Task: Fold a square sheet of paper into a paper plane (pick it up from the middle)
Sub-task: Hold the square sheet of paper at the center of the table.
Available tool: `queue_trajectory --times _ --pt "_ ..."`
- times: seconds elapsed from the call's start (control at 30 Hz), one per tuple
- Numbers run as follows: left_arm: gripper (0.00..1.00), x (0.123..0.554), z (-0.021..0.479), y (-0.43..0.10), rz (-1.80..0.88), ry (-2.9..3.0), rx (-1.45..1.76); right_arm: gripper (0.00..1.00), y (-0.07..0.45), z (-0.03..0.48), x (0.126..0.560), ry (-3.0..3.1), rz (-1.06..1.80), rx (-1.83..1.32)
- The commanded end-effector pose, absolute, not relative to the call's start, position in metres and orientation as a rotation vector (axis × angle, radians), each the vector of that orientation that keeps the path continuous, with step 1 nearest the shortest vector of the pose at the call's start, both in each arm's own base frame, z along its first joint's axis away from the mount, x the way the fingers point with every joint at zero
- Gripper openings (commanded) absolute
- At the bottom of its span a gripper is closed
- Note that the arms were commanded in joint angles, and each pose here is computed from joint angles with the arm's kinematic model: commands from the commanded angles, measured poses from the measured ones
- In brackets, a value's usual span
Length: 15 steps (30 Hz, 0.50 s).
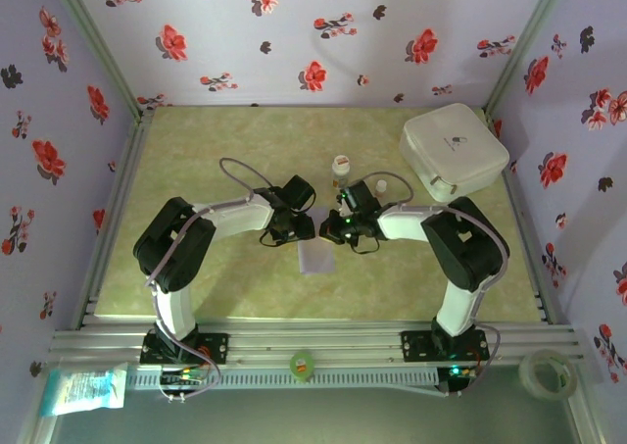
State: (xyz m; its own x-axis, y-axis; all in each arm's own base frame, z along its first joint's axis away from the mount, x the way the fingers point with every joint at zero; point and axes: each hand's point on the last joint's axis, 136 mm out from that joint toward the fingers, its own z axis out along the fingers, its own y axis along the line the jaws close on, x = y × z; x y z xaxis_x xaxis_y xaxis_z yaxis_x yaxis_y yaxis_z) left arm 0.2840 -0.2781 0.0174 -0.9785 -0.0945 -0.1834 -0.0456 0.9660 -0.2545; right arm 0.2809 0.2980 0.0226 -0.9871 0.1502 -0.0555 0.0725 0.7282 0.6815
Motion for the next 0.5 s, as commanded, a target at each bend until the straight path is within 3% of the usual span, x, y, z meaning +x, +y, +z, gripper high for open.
queue_trajectory --times 0.0,0.27,0.47 --pt "0.54 0.272 -0.031 -0.248 -0.147 2.994 -0.113 0.00 0.292 0.007 0.271 2.881 1.042 0.159" --pt "0.54 0.277 -0.020 -0.254 -0.169 2.984 -0.085 0.00 0.268 -0.017 0.259 2.942 0.880 0.135" --pt "0.57 0.297 0.038 -0.264 -0.332 2.863 -0.113 0.00 0.267 -0.017 0.261 2.955 0.848 0.113"
